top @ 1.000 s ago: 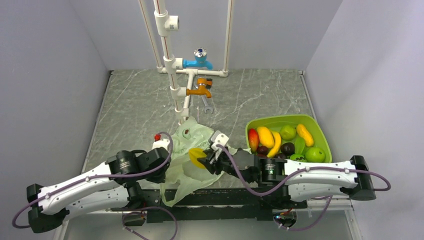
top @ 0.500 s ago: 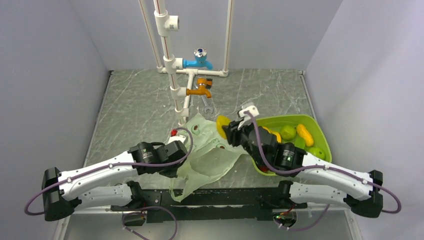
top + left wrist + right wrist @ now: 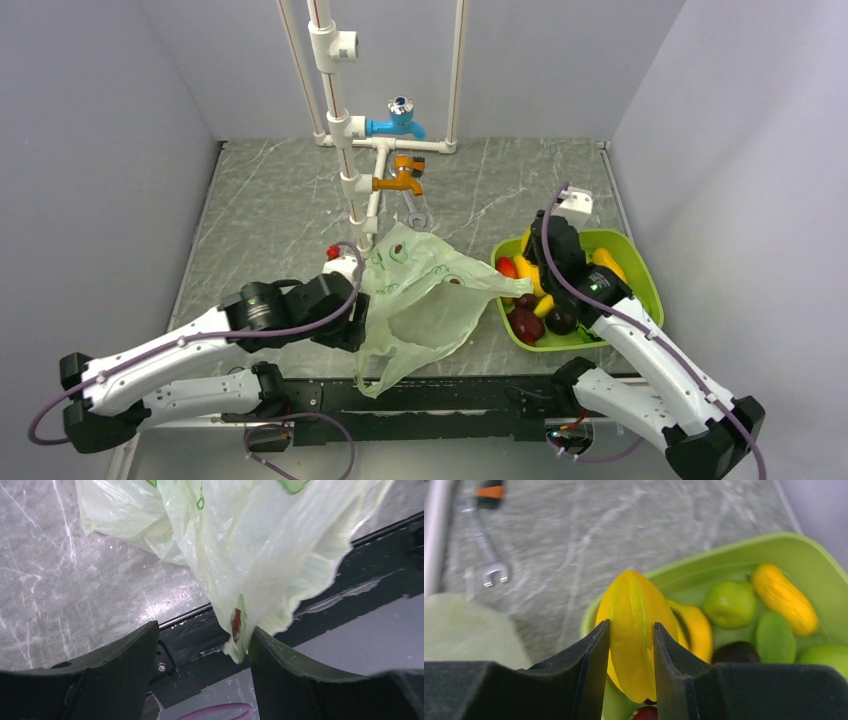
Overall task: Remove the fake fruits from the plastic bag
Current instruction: Place the fake fruit in the bin.
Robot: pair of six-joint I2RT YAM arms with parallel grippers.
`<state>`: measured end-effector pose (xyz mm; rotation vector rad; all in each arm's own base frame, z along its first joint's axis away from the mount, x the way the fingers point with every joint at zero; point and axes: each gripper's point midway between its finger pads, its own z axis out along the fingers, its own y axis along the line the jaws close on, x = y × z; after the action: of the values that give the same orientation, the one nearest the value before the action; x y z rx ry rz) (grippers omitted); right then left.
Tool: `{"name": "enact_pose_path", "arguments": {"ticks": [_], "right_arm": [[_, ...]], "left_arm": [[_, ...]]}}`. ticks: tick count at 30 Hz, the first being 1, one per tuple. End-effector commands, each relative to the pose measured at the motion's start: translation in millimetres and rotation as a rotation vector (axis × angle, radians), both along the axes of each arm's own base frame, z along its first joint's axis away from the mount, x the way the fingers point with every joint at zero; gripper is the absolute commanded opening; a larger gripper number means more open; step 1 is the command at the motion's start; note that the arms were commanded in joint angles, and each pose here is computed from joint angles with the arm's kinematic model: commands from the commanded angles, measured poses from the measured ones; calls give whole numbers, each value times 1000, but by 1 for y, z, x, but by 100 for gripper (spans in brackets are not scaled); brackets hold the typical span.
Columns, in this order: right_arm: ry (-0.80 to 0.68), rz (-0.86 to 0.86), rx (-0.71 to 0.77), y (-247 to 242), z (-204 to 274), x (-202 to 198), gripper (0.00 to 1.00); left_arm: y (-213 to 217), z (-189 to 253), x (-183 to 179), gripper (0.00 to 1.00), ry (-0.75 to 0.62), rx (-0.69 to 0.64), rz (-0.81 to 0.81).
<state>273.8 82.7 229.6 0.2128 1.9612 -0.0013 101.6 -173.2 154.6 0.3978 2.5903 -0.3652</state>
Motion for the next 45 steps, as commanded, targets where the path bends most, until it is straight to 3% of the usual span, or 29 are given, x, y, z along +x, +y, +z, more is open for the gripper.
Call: {"name": "enact_pose_path", "arguments": {"ticks": [1,14,18,23,27,32,39,45], "right_arm": [[77,-150,23,-40,-27,-4,0],[284,-371,99,-90,-110,-8,0],[325,-413,128,-98,-123,-13,0],[326,-420,134,-99,-125,-16,12],[331,-386,135,-94,-123,-14,30],[293,-337,147,-89,-103,-12,45],[234,-215,167,-76,-44,-18,64],[37,33,254,-44,38,-34,68]], "left_arm": [[9,37,2,71,-79,-84,14],[78,84,-9,75,-221,-260,158],[84,99,-15,79,-263,-386,149],[83,117,-19,80,-309,-513,122],[82,126,-19,81,-329,-538,103],[80,143,-20,81,-353,-549,63],[91,173,-13,94,-430,-517,66],[93,222,-7,95,-520,-534,38]]}}
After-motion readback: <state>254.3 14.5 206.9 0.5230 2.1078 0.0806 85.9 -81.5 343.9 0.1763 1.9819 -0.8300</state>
